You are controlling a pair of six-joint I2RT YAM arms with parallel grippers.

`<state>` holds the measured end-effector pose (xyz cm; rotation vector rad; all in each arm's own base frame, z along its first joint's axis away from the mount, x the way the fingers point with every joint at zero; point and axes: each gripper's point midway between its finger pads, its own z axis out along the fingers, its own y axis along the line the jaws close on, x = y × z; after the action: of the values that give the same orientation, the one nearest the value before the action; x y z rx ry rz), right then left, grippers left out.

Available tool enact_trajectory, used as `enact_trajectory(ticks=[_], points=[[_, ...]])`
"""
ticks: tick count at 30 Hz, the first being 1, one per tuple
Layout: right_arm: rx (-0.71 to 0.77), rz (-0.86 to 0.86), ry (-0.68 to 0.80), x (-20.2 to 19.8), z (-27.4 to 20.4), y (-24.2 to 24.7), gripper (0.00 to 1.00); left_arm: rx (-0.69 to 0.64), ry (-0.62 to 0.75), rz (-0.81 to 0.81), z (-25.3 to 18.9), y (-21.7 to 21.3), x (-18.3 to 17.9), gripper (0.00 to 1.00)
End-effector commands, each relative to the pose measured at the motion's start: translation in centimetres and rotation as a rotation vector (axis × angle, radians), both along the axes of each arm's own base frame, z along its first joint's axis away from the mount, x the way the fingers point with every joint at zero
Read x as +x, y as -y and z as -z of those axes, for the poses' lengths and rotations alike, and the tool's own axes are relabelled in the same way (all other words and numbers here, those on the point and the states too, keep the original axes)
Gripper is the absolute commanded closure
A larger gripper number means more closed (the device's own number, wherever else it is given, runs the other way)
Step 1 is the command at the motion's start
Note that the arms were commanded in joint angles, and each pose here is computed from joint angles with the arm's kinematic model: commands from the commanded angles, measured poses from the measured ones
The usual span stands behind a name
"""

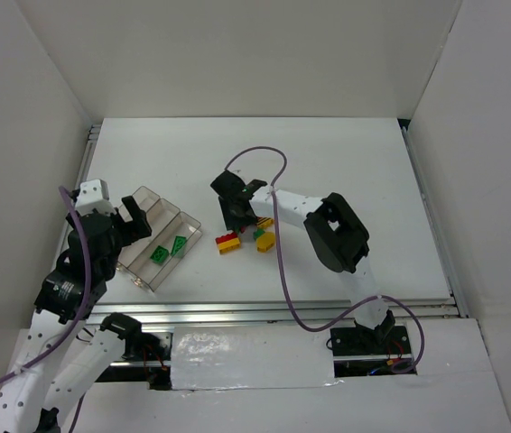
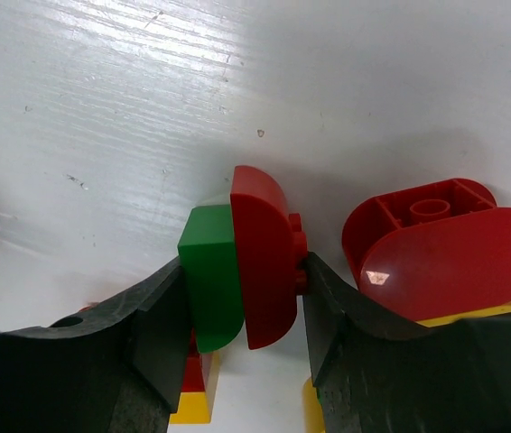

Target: Sort the legos into containers by color

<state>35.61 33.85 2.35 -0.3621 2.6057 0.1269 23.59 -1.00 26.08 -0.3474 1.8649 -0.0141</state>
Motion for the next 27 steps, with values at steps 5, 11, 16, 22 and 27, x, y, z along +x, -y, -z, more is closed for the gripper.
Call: enact_trajectory(ticks=[5, 11, 16, 22, 27], points=[[0.081, 0.053, 0.172, 2.3, -6.9, -0.1, 1.0, -0.042, 0.027, 0.072, -0.8, 1.7, 1.0, 0.01], [0.202, 0.043, 0.281, -2.3, -13.3, 2.1, 1.0, -0.253, 0.008, 0.283, -2.1, 7.4, 1.7, 0.0], [0.346, -0.004, 0.346, -7.9, -17.8, 2.7, 1.0, -0.542, -0.035, 0.475, -2.7, 13.0, 1.2, 0.0], [0.445, -0.017, 0.367, -12.1, -19.6, 2.7, 1.0, -0.85, -0.034, 0.792, -4.7, 19.5, -0.6, 0.02], [0.469, -0.04, 0.384, -14.2, -21.2, 1.9, 1.0, -0.831, -0.072, 0.855, -4.5, 22.6, -1.3, 0.02]])
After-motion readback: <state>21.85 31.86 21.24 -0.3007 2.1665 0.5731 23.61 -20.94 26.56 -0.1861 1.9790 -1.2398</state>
